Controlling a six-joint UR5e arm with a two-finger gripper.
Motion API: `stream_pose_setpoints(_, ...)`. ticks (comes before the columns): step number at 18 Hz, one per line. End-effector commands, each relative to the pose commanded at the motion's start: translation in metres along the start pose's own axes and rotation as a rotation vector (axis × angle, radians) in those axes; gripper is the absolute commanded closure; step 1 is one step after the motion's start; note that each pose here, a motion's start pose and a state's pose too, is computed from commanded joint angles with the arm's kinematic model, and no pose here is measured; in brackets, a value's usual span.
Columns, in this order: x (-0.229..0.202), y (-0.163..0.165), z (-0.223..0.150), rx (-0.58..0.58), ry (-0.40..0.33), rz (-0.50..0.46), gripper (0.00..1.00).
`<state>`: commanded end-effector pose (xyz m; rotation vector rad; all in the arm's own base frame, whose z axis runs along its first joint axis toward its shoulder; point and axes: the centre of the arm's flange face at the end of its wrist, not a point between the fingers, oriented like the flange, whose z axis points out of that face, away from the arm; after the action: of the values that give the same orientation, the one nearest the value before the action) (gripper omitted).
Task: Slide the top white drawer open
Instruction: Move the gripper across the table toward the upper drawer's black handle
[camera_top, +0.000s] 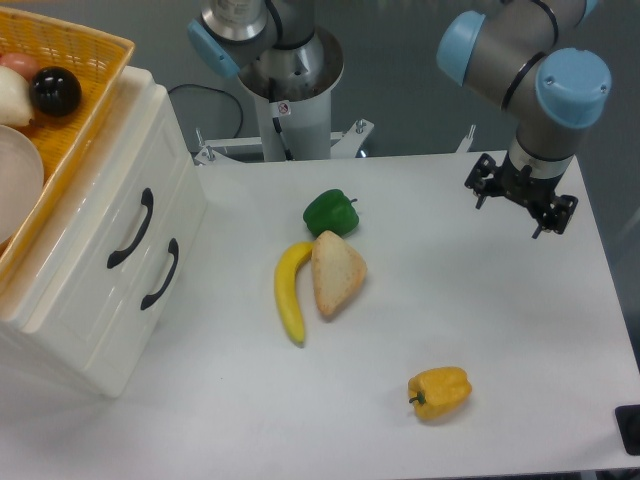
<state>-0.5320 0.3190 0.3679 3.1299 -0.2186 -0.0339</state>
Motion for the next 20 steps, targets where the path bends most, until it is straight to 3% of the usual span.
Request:
stream_pose_setpoints(6, 0.03, -0.037, -0.005, -0.013, 0.053, -0.064, 0.0)
stream_pose_setpoints(10, 0.047, -0.063, -0.009, 0.04, 0.09, -0.178, 0.0)
stream_pose_setpoints(18, 0.089, -0.116, -0.023, 0.209, 0.259, -0.364, 0.0)
stream_pose_setpoints(20, 0.106, -0.134, -0.026, 0.218, 0.293, -0.372, 0.0)
